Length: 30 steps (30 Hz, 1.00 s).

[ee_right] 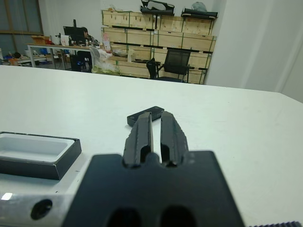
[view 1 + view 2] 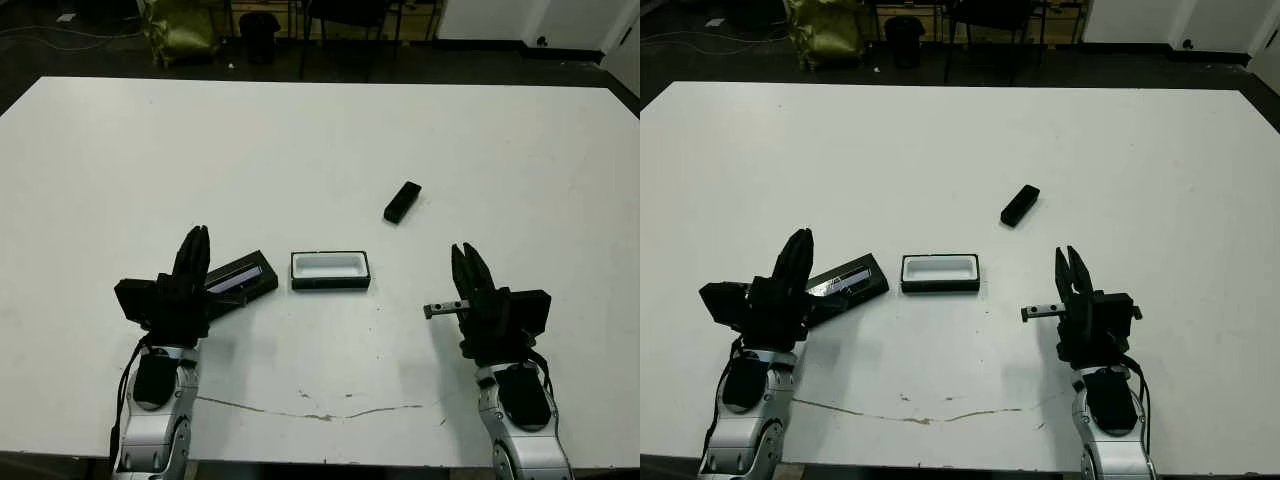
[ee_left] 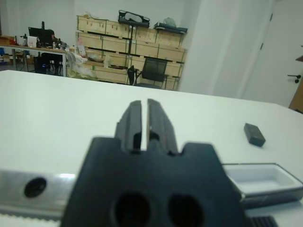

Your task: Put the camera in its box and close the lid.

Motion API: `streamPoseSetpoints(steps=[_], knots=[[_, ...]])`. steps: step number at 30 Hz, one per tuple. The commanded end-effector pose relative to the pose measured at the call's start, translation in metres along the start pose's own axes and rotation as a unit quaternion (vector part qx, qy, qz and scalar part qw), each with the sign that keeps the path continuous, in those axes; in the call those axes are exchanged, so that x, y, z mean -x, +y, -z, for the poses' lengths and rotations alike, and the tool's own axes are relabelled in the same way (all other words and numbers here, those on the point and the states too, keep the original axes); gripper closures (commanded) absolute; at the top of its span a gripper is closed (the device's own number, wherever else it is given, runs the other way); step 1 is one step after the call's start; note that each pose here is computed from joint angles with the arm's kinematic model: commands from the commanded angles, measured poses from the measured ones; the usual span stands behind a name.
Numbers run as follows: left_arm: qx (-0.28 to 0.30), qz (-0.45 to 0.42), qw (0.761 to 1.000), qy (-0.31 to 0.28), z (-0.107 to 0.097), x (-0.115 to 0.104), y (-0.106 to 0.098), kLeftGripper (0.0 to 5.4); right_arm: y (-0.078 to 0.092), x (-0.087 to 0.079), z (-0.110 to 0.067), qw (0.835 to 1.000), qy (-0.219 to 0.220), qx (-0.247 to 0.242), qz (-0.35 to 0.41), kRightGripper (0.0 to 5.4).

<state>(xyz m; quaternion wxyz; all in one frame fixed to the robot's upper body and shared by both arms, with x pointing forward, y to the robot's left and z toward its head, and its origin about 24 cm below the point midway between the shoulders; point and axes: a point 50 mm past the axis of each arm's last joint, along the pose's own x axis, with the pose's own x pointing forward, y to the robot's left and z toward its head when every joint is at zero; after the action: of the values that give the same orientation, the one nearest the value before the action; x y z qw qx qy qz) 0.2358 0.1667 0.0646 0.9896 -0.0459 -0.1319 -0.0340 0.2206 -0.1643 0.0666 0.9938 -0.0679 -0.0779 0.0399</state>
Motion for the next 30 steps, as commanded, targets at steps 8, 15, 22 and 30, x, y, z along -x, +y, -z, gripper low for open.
streamPoseSetpoints(steps=[8, 15, 22, 30], knots=[[-0.015, 0.003, 1.000, 0.016, 0.002, 0.000, 0.001, 5.39, 0.000, 0.001, 0.007, 1.000, 0.021, 0.003, -0.001, 5.40], [-0.013, 0.001, 1.000, 0.019, 0.003, 0.000, 0.000, 5.39, 0.004, -0.004, 0.001, 1.000, 0.016, 0.023, 0.003, 5.40], [-0.016, 0.002, 1.000, 0.014, 0.002, -0.001, -0.003, 5.39, -0.014, -0.032, -0.025, 0.998, -0.032, 0.062, -0.003, 5.40], [-0.011, 0.002, 1.000, 0.013, 0.003, 0.000, -0.001, 5.39, -0.056, -0.094, -0.087, 0.976, -0.093, 0.196, -0.030, 5.40]])
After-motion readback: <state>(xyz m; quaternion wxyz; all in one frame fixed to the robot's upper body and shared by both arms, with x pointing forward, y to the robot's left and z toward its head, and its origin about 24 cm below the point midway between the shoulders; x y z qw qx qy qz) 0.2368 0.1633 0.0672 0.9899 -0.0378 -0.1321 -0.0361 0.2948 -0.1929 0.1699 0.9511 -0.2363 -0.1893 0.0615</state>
